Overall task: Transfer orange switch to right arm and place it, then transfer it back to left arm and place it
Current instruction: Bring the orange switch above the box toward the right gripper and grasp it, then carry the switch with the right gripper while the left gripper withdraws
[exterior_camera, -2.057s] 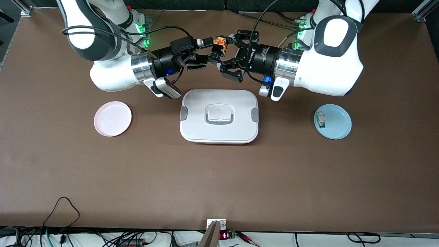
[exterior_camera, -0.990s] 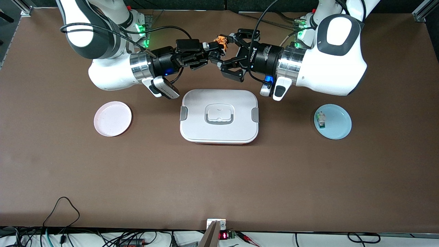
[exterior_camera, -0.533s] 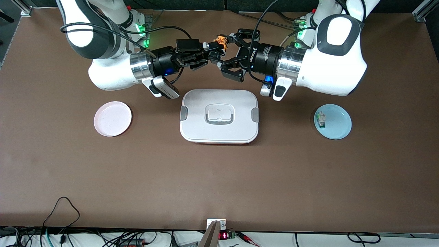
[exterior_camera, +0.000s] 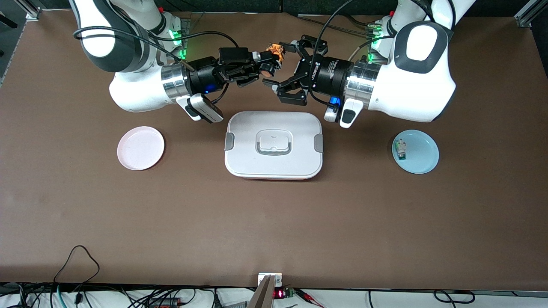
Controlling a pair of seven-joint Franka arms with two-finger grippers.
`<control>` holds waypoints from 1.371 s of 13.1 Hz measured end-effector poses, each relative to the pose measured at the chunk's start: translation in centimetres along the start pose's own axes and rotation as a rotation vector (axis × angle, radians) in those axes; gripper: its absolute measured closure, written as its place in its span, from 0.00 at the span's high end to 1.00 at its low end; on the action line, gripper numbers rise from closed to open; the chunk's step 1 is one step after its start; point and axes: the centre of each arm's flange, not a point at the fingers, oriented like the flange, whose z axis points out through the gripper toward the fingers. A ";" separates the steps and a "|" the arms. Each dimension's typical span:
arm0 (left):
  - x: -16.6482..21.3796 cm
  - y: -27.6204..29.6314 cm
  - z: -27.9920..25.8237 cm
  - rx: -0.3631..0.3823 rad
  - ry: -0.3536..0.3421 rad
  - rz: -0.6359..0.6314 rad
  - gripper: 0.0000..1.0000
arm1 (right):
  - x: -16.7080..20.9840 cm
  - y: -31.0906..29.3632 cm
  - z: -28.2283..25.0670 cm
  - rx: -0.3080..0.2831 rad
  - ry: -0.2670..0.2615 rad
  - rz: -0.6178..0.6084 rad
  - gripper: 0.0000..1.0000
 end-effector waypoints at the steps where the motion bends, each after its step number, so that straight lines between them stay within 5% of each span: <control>1: 0.0 0.0 0.0 0.000 0.000 0.000 1.00 | 0.0 0.0 0.0 0.000 0.000 0.000 0.37; 9: 0.1 0.1 -0.5 -0.009 0.000 -0.002 1.00 | 0.7 -0.5 -1.8 0.003 0.025 -0.008 0.36; 13: -0.4 0.5 -3.5 -0.038 0.007 0.047 1.00 | 0.7 -1.0 -3.8 -0.085 0.013 -0.044 0.36; 18: -1.3 -0.3 -5.0 0.021 0.100 0.211 1.00 | 0.5 -2.1 -5.7 -0.125 -0.008 -0.071 0.36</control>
